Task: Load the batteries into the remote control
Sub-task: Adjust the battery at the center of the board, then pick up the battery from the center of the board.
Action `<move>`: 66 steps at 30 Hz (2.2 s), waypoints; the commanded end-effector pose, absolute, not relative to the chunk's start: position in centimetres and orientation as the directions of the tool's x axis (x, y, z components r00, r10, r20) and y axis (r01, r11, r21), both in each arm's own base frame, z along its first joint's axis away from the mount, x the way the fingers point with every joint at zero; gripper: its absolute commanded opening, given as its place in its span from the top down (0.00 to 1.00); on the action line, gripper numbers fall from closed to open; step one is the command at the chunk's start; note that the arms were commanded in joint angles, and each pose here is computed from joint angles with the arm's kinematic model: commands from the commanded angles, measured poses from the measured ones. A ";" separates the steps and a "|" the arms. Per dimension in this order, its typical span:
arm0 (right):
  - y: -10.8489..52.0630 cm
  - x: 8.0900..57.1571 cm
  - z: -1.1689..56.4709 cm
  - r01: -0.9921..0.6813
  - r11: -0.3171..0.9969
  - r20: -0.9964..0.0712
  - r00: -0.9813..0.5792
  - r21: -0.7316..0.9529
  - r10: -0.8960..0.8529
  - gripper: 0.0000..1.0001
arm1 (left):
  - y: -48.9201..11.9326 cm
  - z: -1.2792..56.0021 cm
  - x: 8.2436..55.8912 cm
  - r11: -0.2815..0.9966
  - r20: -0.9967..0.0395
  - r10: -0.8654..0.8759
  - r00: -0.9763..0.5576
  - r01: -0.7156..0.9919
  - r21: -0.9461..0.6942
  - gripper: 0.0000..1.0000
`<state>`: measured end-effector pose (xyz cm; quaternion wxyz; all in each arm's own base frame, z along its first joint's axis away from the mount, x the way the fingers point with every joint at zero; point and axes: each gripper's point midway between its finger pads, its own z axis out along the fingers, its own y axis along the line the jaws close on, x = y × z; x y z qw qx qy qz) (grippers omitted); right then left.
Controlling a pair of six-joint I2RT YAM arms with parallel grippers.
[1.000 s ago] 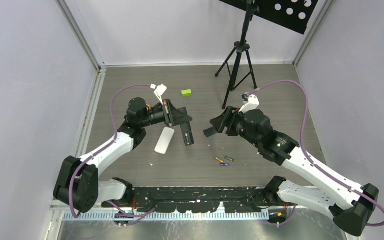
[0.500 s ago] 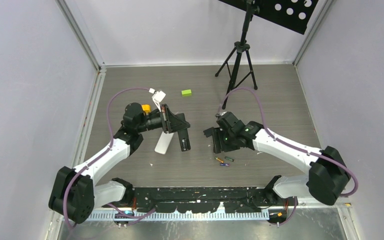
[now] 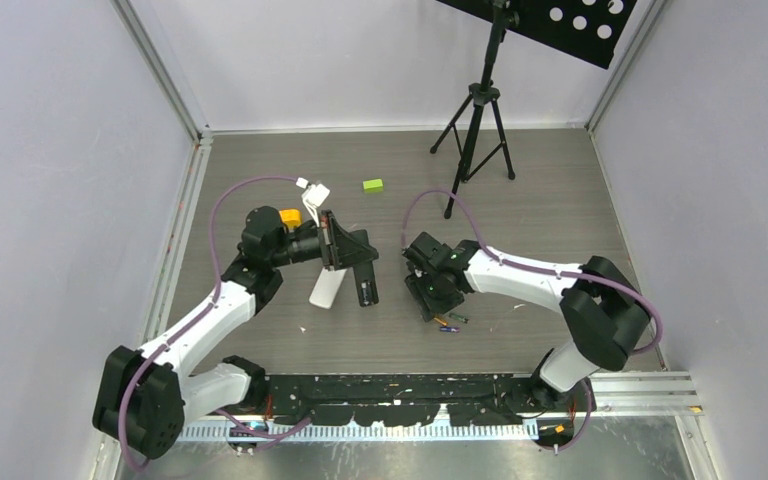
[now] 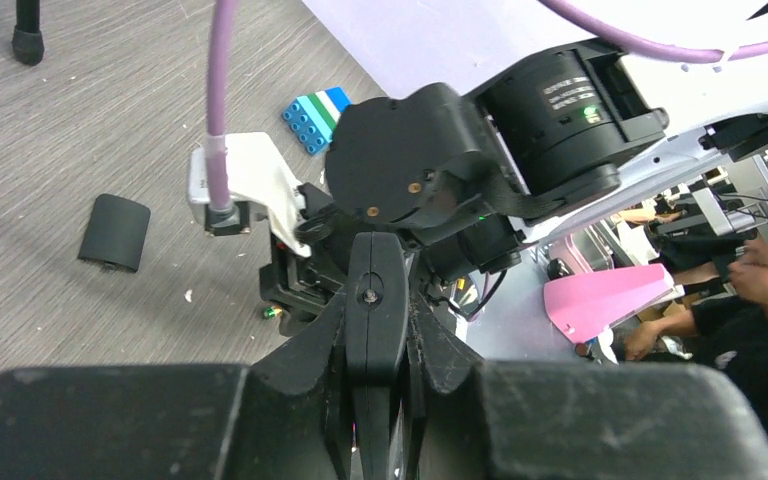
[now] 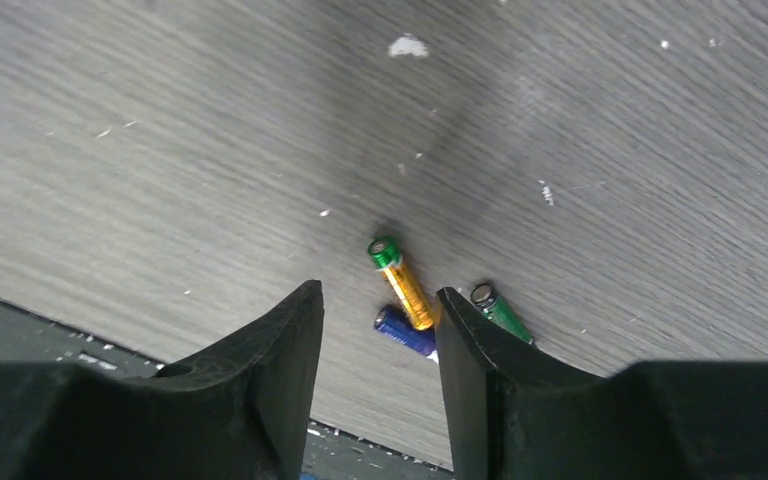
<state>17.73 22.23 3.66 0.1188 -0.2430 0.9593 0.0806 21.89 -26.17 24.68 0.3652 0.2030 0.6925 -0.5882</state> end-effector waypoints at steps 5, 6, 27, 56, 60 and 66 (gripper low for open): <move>22.1 19.3 3.1 -0.498 0.867 -0.281 -0.835 0.020 -0.473 0.57 | -25.8 27.4 21.6 0.215 -0.787 -0.168 -0.594 0.757 -0.617 1.00; 22.1 19.3 3.0 -0.502 0.865 -0.283 -0.832 0.020 -0.477 0.57 | -25.8 27.4 21.6 0.216 -0.786 -0.169 -0.594 0.756 -0.618 1.00; 22.5 23.2 3.5 -0.065 0.997 -0.470 -0.882 0.052 -0.033 0.89 | -25.0 27.4 22.1 0.294 -0.743 -0.223 -0.631 0.683 -0.668 1.00; 16.1 20.3 6.8 -0.006 1.000 -0.552 -0.834 0.012 0.002 0.43 | -24.6 26.0 23.9 0.394 -0.734 -0.235 -0.637 0.628 -0.671 1.00; 15.5 20.1 7.2 0.053 0.999 -0.548 -0.835 0.001 0.045 0.43 | -24.6 26.1 24.2 0.400 -0.743 -0.240 -0.625 0.634 -0.662 1.00; 15.6 20.8 6.7 0.103 0.995 -0.573 -0.815 0.014 0.092 0.47 | -24.4 26.1 24.7 0.407 -0.755 -0.266 -0.599 0.641 -0.651 1.00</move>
